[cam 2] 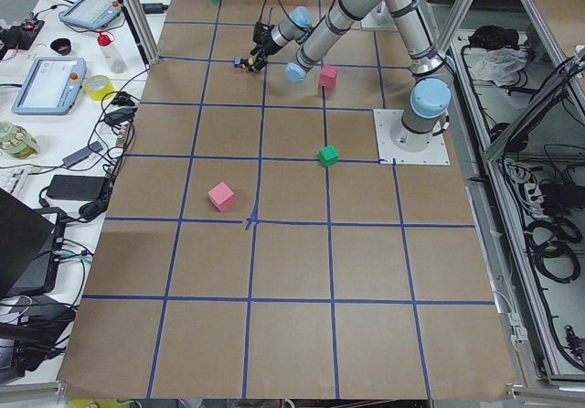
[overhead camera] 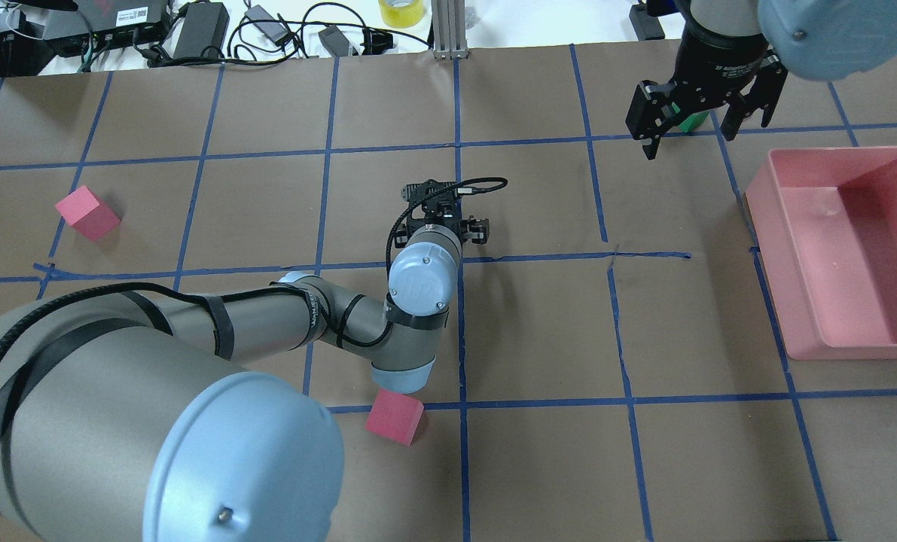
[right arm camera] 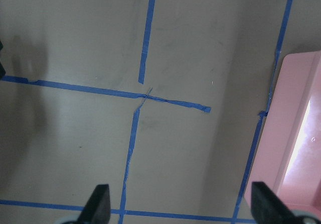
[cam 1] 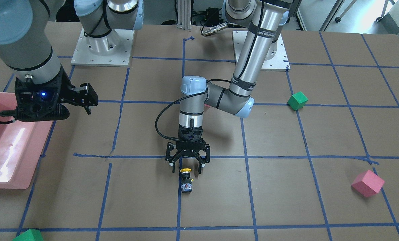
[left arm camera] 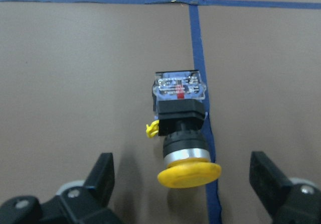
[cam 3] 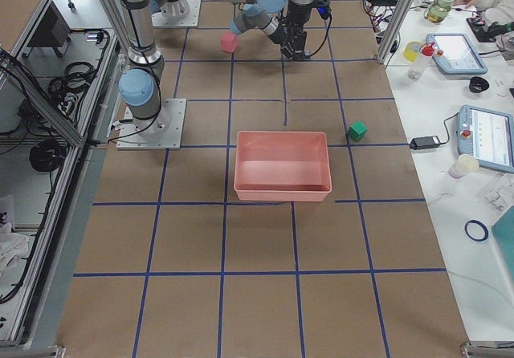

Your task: Align button upright

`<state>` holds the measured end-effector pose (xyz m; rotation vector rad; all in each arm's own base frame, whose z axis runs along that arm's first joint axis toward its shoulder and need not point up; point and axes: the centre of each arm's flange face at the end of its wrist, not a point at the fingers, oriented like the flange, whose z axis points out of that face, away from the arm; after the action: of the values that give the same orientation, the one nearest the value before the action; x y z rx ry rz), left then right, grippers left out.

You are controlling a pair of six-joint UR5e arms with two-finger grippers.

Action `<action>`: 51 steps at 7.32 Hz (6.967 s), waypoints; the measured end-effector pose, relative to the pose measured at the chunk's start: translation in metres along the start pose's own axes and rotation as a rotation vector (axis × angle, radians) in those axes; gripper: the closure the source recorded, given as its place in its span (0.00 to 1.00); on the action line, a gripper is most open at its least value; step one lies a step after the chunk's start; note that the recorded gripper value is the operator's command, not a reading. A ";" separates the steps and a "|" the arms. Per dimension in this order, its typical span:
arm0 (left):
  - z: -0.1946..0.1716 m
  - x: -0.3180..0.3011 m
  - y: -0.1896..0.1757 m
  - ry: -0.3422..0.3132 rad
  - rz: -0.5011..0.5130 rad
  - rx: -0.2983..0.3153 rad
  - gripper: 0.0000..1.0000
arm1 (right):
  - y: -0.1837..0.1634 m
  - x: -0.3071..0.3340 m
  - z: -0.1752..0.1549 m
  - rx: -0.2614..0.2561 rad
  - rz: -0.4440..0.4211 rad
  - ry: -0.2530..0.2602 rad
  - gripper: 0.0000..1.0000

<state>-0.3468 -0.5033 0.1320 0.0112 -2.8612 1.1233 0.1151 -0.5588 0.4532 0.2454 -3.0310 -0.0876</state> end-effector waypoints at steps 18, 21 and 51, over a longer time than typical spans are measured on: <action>-0.082 0.019 -0.145 -0.026 -0.149 -0.746 1.00 | 0.001 0.008 0.010 -0.011 0.016 0.005 0.00; -0.054 -0.005 -0.151 0.020 -0.482 -0.963 1.00 | 0.001 0.011 0.011 -0.012 0.020 0.004 0.00; -0.239 -0.189 -0.262 -0.060 0.161 -0.625 0.00 | 0.025 -0.017 -0.038 0.112 0.056 -0.072 0.00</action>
<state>-0.1359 -0.5362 0.4725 -0.2221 -3.1740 0.2009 0.1318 -0.5330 0.4907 0.1692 -3.1156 0.0803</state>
